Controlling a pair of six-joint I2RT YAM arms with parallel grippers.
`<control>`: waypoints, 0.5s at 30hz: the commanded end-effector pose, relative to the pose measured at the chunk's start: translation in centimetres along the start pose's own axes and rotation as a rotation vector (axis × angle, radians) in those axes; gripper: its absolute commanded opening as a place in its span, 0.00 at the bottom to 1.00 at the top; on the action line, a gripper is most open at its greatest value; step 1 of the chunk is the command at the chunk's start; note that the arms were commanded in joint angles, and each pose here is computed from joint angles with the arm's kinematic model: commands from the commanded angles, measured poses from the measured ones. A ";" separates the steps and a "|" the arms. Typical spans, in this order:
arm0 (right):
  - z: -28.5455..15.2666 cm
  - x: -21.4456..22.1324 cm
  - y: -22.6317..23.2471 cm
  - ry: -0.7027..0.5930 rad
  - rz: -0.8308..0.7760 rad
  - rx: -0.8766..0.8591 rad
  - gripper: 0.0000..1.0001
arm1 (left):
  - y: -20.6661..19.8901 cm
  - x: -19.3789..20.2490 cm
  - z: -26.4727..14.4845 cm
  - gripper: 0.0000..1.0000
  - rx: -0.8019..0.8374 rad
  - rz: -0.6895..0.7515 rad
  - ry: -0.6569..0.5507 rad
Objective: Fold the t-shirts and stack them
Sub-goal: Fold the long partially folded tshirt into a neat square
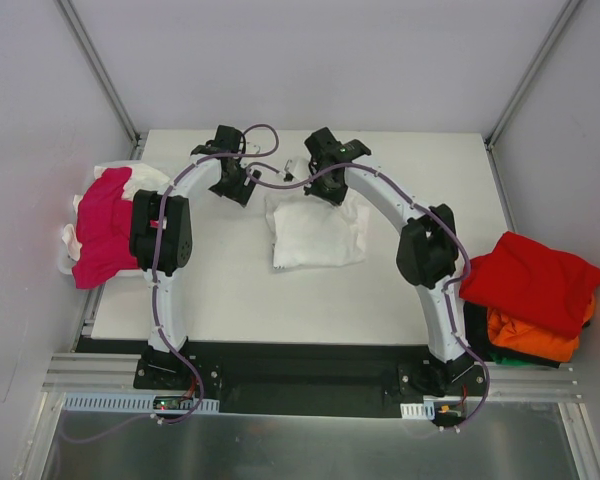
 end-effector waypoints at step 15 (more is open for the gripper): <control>-5.0 -1.6 -5.7 -0.112 -0.012 0.290 0.01 | 0.7 -0.6 -2.1 0.74 -0.036 0.016 -0.048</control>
Point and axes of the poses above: each gripper's point midway between its finger pads, its own z axis out along the fingers, its own y axis along the line the jaws close on, x = y × z, the point moved 8 cm from there along -z, back along the fingers, and after that the axes turned 9 degrees about z, right-handed, at the moved point
